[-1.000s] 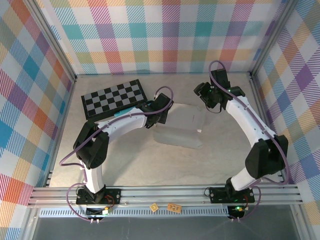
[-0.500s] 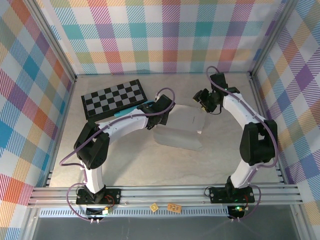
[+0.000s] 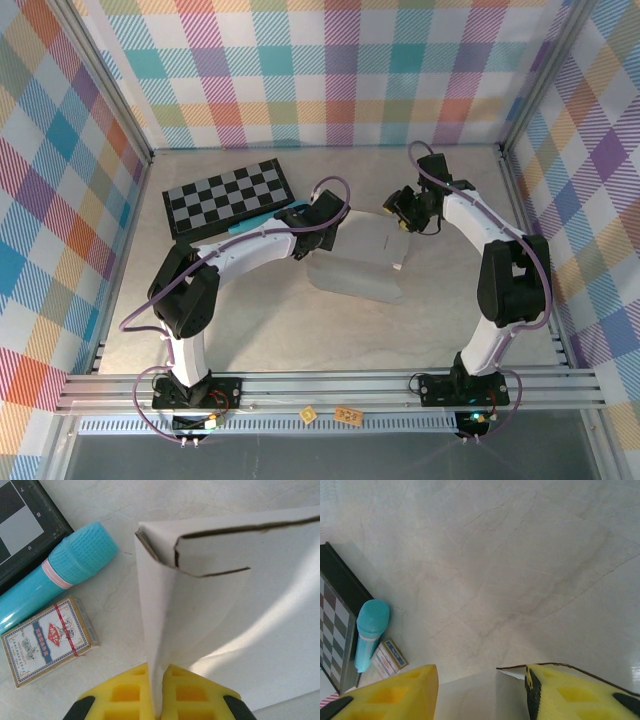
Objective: Fold the paper box
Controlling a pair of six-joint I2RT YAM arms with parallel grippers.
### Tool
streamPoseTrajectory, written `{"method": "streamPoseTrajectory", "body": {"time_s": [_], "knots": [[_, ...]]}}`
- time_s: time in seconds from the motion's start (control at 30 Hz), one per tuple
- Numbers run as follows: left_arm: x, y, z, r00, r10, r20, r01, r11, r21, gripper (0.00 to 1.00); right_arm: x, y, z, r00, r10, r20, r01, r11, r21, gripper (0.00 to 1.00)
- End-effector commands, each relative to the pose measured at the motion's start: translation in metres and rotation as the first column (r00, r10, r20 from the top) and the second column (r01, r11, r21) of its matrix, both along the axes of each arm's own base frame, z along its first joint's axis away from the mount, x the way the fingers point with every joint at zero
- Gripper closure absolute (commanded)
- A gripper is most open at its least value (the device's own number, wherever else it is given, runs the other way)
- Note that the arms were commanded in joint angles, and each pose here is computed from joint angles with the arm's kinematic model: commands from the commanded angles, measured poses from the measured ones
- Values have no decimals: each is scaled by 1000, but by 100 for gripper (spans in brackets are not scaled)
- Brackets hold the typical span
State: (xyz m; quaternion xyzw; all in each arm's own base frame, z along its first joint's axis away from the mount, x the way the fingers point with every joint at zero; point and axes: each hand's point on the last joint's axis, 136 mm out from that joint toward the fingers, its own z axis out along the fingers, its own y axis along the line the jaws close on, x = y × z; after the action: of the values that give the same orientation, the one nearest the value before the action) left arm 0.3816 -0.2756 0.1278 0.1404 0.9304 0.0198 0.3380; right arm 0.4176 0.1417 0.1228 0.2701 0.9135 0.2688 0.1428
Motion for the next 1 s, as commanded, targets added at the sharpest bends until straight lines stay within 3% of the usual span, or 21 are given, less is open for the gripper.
{"method": "streamPoseTrajectory", "body": {"time_s": [0.0,0.23,0.43,0.53,0.77,0.97], "knots": [[-2,-1,6,1000,-5,17,5,1000,9,100,-2,3,15,999,-20,25,19,999,49,51],[-3,-2,6,1000,-9,16,9,1000,7,100,4,10,26,997,-76,29,71,988,135,56],[-4,1,7,1000,-5,21,5,1000,11,100,-2,-2,33,993,-105,45,101,992,77,58],[-5,0,8,1000,-9,24,9,1000,1,100,-5,-2,32,993,-107,45,102,990,101,66],[-6,-1,6,1000,-14,19,14,1000,-11,100,-5,6,23,993,-121,16,117,980,160,65],[-6,-1,7,1000,-14,25,15,1000,-19,100,0,15,28,986,-166,-11,163,951,262,76]]}}
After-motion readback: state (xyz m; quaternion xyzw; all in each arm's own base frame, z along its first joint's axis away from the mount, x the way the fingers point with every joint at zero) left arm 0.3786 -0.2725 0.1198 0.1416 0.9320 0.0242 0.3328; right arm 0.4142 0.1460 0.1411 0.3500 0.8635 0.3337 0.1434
